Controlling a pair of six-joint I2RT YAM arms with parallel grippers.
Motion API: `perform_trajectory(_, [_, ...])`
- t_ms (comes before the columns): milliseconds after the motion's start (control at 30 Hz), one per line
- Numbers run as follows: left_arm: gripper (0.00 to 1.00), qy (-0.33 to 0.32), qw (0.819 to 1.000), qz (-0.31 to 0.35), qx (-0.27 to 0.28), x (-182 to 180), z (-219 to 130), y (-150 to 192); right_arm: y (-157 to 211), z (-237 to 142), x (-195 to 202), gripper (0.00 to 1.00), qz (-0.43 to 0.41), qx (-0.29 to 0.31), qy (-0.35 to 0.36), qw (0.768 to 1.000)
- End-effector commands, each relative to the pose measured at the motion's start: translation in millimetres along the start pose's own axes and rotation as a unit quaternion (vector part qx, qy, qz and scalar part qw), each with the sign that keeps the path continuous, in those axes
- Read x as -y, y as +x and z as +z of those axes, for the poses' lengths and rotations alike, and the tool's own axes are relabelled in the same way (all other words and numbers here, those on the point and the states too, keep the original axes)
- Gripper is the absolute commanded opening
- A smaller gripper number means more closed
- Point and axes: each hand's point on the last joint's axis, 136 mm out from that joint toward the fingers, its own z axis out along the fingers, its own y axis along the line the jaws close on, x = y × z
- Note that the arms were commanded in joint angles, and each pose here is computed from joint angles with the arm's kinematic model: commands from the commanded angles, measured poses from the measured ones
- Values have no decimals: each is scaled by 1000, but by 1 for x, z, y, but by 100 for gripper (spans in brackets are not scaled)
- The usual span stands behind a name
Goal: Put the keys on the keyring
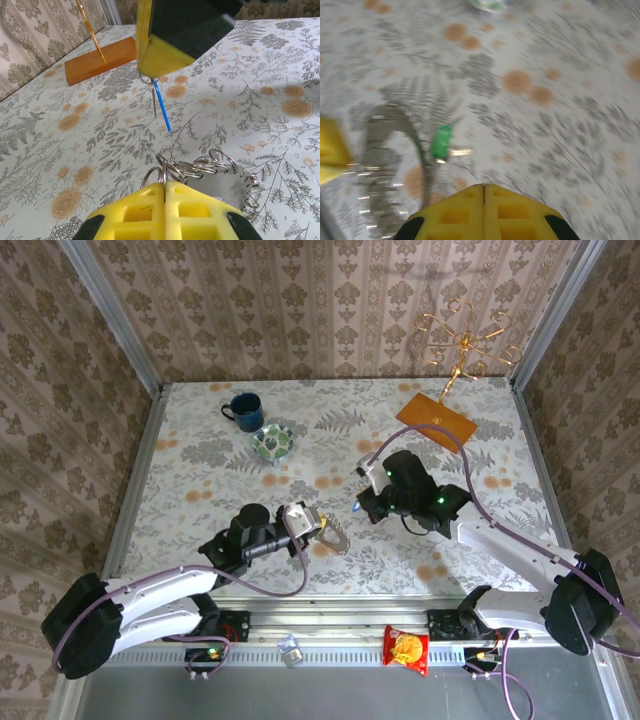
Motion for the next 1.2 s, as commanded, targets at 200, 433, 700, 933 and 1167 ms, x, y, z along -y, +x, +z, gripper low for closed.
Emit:
perform_trajectory(200, [0,-2,998,39,48,3,-5,-19,111,29,16,0,158,-201,31,966])
perform_trajectory(433, [0,3,997,57,57,5,-5,-23,139,47,20,3,165,-257,36,952])
perform_trajectory(700, [0,10,997,56,58,7,-5,-23,87,33,7,49,91,-172,-19,981])
perform_trajectory(933, [0,14,996,55,64,9,-6,-24,30,-17,-79,51,-204,64,-223,951])
perform_trajectory(1167, [0,19,996,55,70,11,-6,-25,34,-20,-94,49,-282,51,-277,917])
